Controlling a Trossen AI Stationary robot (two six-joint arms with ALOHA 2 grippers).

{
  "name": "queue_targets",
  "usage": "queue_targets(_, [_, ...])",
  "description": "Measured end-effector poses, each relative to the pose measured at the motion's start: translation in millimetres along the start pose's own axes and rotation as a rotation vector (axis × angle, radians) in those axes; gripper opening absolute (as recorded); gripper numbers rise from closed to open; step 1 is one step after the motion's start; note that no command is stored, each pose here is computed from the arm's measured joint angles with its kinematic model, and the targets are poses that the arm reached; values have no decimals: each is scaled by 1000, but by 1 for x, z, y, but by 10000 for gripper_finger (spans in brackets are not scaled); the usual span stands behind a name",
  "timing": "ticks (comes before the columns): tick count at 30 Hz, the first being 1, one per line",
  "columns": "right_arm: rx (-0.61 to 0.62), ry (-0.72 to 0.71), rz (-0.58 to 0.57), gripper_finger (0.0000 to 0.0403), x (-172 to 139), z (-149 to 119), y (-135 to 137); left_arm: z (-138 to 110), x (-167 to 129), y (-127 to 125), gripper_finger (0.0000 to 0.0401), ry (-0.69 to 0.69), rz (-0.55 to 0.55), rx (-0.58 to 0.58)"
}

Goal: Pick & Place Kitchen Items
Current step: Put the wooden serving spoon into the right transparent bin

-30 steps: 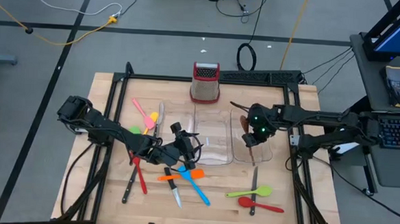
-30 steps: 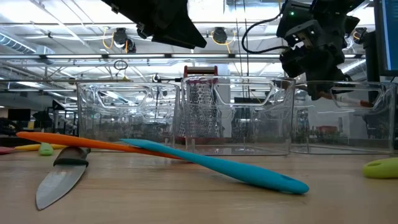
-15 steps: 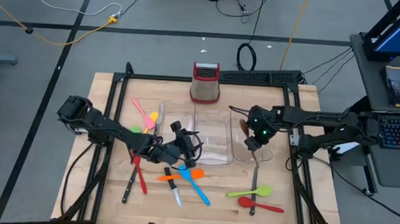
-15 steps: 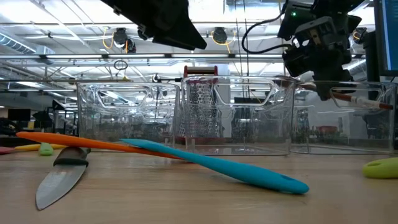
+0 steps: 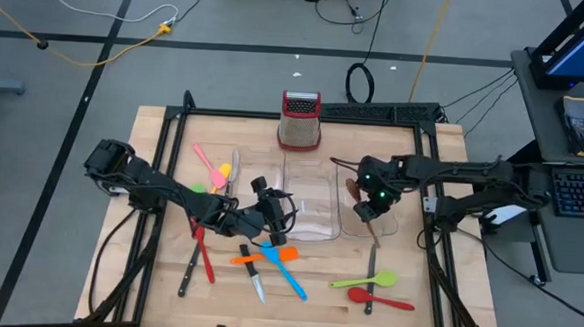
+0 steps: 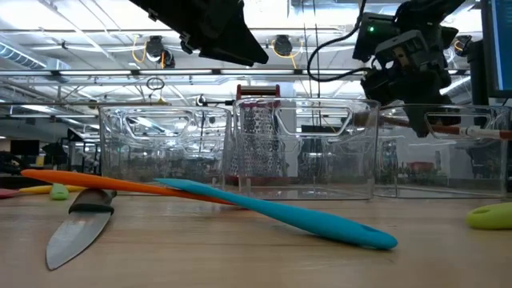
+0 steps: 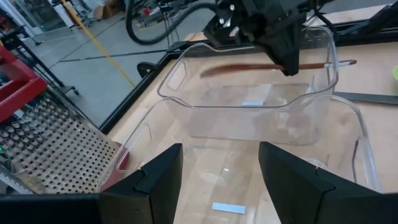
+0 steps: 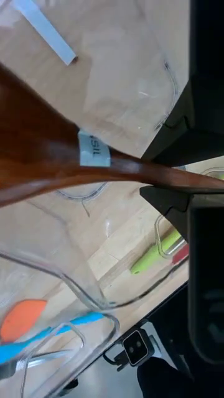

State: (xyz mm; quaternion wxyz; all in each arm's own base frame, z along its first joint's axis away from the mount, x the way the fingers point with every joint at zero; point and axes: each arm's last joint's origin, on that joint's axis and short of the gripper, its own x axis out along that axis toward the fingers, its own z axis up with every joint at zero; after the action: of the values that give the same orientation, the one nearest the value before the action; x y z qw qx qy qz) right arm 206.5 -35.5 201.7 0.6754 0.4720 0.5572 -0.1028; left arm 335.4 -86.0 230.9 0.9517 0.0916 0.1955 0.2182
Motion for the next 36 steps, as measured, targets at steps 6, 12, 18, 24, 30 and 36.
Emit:
queue_targets(6, [9,41,-36,35,12,6,-3,0,0,0,216,1,-1,0])
queue_targets(12, [5,39,-41,46,14,8,-5,0,0,-1,216,2,-18,0])
queue_targets(18, [13,18,-57,59,13,11,-7,0,0,-1,216,2,-18,0])
queue_targets(24, [28,-3,-56,60,12,13,-8,0,0,-1,216,3,-19,0])
queue_targets(30, [21,-10,-46,60,12,14,-7,-1,0,-1,216,6,-19,2])
queue_targets(36, [19,-7,-42,45,12,13,-6,-1,0,-1,216,6,-19,2])
